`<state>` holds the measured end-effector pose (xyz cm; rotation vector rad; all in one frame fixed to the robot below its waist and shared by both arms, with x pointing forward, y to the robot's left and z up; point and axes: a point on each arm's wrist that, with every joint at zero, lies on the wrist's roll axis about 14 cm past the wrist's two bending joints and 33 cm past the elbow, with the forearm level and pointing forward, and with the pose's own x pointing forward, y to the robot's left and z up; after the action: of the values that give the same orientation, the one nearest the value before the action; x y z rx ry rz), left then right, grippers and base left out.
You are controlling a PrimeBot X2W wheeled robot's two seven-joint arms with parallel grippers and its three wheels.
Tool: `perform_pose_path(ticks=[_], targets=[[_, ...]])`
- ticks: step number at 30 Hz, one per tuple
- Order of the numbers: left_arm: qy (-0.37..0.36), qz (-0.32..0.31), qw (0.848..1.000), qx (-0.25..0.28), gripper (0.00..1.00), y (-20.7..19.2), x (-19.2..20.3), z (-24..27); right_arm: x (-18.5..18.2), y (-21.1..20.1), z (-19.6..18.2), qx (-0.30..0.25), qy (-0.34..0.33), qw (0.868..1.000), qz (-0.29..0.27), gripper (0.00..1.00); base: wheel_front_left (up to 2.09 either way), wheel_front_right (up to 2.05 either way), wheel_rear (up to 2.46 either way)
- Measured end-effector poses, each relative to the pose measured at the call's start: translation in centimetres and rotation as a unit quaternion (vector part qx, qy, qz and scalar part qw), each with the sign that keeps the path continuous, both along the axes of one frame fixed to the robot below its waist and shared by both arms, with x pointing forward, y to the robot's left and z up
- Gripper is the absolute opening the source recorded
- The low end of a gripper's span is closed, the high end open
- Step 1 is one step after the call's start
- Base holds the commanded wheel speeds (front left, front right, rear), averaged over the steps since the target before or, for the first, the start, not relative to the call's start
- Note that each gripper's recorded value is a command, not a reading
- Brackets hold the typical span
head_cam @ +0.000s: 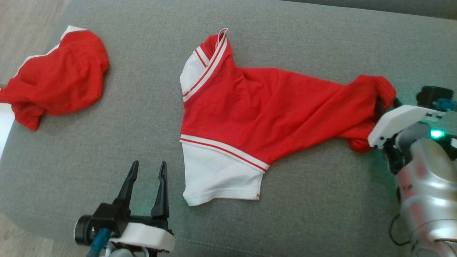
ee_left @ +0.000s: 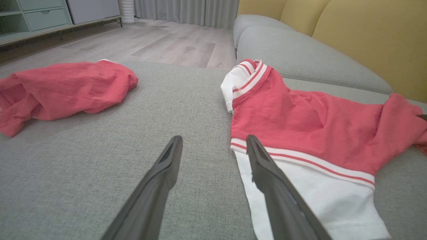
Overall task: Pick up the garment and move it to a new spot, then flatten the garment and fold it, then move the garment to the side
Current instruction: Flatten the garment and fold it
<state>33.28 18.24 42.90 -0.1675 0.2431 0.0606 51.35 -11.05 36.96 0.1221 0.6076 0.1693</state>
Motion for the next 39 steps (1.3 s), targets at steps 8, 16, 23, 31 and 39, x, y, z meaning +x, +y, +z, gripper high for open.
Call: perform_pose_path(ticks=[8, 16, 23, 31, 39], targets=[[-0.009, -0.014, 1.0, -0.002, 1.0, -0.8, 0.3, 0.4, -0.2, 0.2, 1.6, -0.001, -0.035, 0.999, 0.005, 0.0, 0.0, 0.0, 0.0], [-0.026, -0.033, 0.999, -0.006, 1.0, -2.0, 0.3, 1.4, 1.6, -0.7, 9.0, 0.024, -0.158, 0.987, -0.019, 0.0, 0.0, 0.0, 0.0], [-0.026, -0.052, 0.998, -0.015, 1.0, -3.5, -1.0, 1.4, -4.4, -4.1, 8.1, 0.021, -0.158, 0.986, -0.053, 0.0, 0.0, 0.0, 0.0], [-0.044, -0.079, 0.996, -0.017, 1.0, -4.9, -0.9, 2.4, -14.4, -7.2, 5.1, 0.029, -0.104, 0.99, -0.09, 0.0, 0.0, 0.0, 0.0], [-0.043, -0.088, 0.995, -0.016, 1.0, -5.3, -0.6, 2.4, -21.1, -6.1, 1.6, 0.046, -0.021, 0.996, -0.079, 1.0, 0.0, 0.0, 0.0]])
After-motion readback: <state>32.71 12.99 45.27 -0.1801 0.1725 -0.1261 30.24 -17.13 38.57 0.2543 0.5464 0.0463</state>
